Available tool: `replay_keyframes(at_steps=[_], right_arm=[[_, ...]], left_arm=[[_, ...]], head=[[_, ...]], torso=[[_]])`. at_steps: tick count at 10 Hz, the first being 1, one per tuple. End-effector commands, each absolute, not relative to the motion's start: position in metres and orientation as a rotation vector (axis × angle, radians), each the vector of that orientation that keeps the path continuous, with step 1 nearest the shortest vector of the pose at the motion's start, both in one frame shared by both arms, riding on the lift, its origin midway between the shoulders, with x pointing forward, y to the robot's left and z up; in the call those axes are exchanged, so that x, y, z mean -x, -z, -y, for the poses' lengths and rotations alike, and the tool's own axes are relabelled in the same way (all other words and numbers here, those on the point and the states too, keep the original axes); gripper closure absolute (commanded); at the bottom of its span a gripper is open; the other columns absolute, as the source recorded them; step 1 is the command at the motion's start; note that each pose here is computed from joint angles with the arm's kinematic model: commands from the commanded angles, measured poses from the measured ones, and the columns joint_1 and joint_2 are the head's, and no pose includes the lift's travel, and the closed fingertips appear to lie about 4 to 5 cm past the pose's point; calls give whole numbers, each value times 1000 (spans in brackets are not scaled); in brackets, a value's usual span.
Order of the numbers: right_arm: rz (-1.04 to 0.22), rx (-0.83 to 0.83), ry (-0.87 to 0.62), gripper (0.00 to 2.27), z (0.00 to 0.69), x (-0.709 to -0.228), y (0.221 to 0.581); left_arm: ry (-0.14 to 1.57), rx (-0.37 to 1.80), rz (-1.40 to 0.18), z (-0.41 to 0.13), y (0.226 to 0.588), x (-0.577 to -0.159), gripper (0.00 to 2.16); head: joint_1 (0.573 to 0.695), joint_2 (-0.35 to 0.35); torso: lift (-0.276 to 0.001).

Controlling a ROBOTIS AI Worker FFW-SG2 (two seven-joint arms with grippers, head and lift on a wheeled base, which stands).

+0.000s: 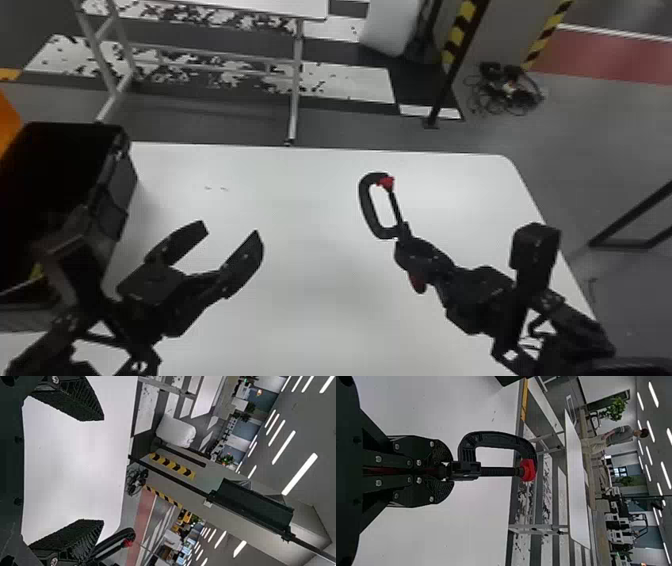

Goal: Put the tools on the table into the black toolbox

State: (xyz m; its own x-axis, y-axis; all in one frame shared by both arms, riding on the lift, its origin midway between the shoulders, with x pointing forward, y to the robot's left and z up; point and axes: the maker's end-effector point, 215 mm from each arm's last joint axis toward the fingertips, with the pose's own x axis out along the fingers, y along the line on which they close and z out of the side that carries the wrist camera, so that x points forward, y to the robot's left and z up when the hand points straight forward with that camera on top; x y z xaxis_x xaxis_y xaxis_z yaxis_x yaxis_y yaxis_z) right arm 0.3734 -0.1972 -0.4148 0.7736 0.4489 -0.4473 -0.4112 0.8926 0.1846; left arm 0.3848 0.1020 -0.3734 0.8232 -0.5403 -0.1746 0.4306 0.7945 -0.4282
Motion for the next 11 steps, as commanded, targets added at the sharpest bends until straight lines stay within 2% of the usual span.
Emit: replay_keyframes(at_steps=[1, 6, 11], right_arm=[[-490, -75, -502, 2246, 179, -369, 412], [-484, -54, -596, 2246, 141, -353, 414], [-494, -53, -661, 2246, 112, -351, 416]], left_arm=[[564, 418, -319, -88, 370, -386, 73], [691, 503, -404, -34, 368, -374, 73], [729, 544, -444, -17, 373, -385, 73]], head=[[695, -145], [695, -152], [695, -162]], torso=[[-75], [-75], [-75]])
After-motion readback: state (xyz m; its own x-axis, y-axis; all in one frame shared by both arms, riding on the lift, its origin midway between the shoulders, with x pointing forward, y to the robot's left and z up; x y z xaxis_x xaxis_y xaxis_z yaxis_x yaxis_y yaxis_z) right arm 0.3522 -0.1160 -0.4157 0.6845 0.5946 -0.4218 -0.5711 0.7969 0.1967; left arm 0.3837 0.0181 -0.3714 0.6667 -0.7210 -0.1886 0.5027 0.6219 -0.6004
